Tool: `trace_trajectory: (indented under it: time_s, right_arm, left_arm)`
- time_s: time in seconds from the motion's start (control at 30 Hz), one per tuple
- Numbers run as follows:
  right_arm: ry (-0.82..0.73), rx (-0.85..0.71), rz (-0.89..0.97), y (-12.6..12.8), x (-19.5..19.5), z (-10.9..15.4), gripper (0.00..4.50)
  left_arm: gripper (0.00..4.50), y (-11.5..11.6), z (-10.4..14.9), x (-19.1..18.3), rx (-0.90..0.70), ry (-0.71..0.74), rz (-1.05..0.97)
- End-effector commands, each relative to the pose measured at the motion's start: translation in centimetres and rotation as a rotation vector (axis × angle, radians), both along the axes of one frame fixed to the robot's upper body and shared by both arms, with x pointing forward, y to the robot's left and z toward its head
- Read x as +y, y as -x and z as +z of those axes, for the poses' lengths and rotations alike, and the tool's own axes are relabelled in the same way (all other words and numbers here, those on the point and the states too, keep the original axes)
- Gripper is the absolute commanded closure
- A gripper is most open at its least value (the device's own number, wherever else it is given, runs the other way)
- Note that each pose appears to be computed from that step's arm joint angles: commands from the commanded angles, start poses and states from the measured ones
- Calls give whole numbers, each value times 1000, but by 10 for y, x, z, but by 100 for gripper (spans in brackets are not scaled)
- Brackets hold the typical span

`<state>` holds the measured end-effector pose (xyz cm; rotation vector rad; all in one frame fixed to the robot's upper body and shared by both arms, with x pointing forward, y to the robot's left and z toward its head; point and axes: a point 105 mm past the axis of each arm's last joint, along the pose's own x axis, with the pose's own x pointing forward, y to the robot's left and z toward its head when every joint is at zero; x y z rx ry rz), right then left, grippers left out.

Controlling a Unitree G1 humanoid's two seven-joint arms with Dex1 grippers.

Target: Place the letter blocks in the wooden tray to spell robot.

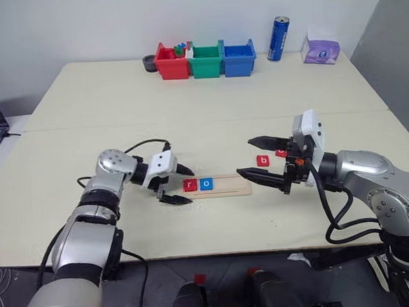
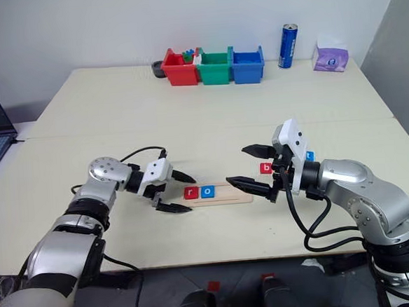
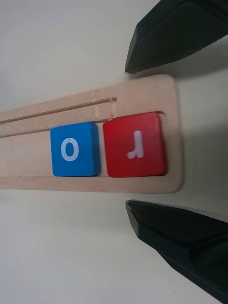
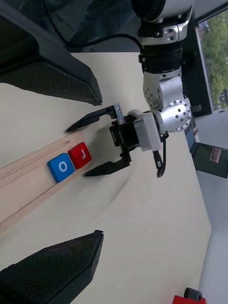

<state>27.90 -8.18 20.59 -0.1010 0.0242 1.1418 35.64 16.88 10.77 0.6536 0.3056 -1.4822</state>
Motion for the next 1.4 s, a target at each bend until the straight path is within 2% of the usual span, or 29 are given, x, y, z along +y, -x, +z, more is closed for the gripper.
trace_trajectory:
  time_s: [0.03,0.17,0.23,0.3,0.37,0.43,0.63,0.77,1.4]
  right_arm:
    - [-44,-26,-23,5,-4,11,0]
    - [-71,0,-70,4,-7,7,0]
    - [-17,3,-169,-5,-14,-7,0]
    - [47,-34,-322,-21,-24,-21,0]
    - [86,-36,-551,-43,-42,-35,0]
    - [102,-23,-691,-54,-49,-46,0]
    - [99,47,-901,-65,-48,-70,0]
    - [70,112,-967,-66,-42,-79,0]
    - [92,206,-990,-73,-18,-99,0]
  left_arm:
    - [3,-2,43,5,-65,67,8]
    - [3,13,76,4,-21,168,14]
    - [3,20,93,-5,-20,251,23]
    - [3,24,99,-17,-38,323,64]
    - [3,30,95,-33,-76,391,116]
    - [3,41,83,-47,-86,431,151]
    - [3,64,60,-71,-103,476,260]
    - [3,69,51,-66,-109,457,310]
    - [3,67,53,-62,-142,467,372]
